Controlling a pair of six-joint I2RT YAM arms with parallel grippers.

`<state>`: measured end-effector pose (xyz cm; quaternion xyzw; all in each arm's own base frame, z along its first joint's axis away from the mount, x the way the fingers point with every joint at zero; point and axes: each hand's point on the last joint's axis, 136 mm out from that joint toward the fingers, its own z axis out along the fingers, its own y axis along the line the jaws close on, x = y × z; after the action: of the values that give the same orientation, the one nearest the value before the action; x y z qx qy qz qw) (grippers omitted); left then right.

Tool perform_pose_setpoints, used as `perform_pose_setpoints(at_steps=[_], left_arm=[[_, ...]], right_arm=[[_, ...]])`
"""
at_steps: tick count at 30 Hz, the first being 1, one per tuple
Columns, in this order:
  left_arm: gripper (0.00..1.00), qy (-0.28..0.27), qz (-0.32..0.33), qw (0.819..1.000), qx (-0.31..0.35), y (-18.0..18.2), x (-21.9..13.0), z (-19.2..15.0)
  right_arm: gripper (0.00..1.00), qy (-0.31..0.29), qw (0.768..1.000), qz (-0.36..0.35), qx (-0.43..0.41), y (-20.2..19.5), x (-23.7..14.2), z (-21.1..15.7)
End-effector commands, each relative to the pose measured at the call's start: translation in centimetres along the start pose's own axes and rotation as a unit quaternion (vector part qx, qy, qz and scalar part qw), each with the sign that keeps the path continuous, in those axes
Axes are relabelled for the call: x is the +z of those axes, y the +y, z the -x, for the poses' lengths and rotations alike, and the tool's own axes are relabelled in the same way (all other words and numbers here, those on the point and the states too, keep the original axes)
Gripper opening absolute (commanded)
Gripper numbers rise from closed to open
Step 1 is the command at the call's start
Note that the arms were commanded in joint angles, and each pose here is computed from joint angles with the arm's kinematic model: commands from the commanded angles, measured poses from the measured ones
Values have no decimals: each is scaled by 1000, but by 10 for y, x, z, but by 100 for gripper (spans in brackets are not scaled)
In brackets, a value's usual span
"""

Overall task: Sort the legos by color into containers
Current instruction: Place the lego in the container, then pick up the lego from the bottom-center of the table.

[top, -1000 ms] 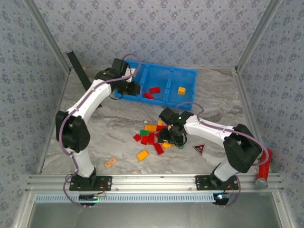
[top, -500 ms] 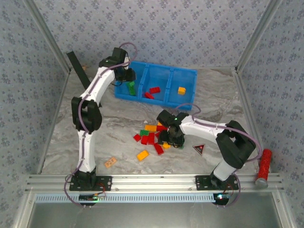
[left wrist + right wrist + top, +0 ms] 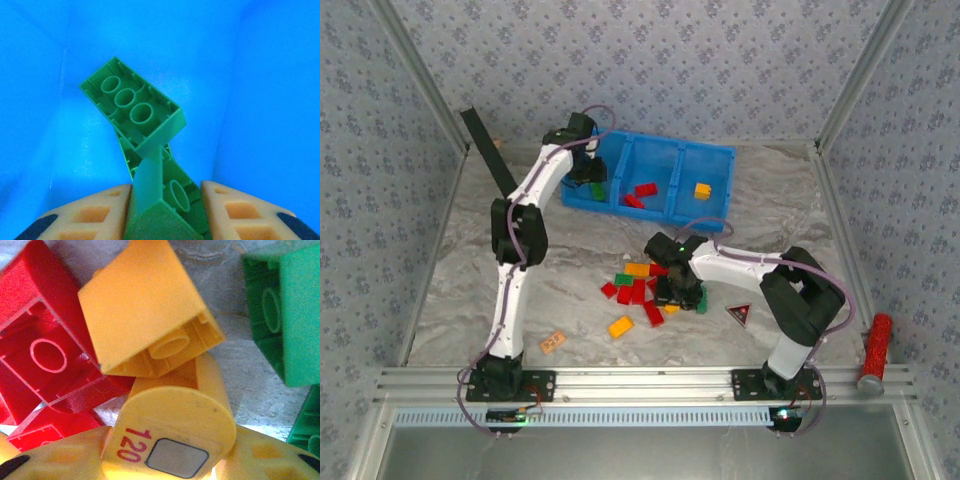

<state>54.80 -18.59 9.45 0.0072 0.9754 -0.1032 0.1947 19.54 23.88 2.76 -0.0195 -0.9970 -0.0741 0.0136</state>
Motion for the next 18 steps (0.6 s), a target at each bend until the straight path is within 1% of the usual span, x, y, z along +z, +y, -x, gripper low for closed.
perform_pose_setpoints(at_steps=[1,4,7,10,13,18], left_arm=[[36,13,21,1000,1,11,3,-3],[39,22,27,999,-2,17,8,-7],[43,25,27,999,-3,17,9,-8],[46,22,15,1000,-3,12,5,-6],[47,9,-10,1000,-4,1,-9,1],[50,-21,-45,999,1,-17,-49,17]], right_arm=[[47,2,1000,-21,-7,-7,0,-4],[43,7,1000,-18,-13,-8,-1,-9],[39,13,999,1,-32,0,-6,-14],[36,3,999,10,-45,4,-18,-11],[35,-10,998,20,-58,12,-33,-7],[34,-32,996,32,-81,21,-61,0]])
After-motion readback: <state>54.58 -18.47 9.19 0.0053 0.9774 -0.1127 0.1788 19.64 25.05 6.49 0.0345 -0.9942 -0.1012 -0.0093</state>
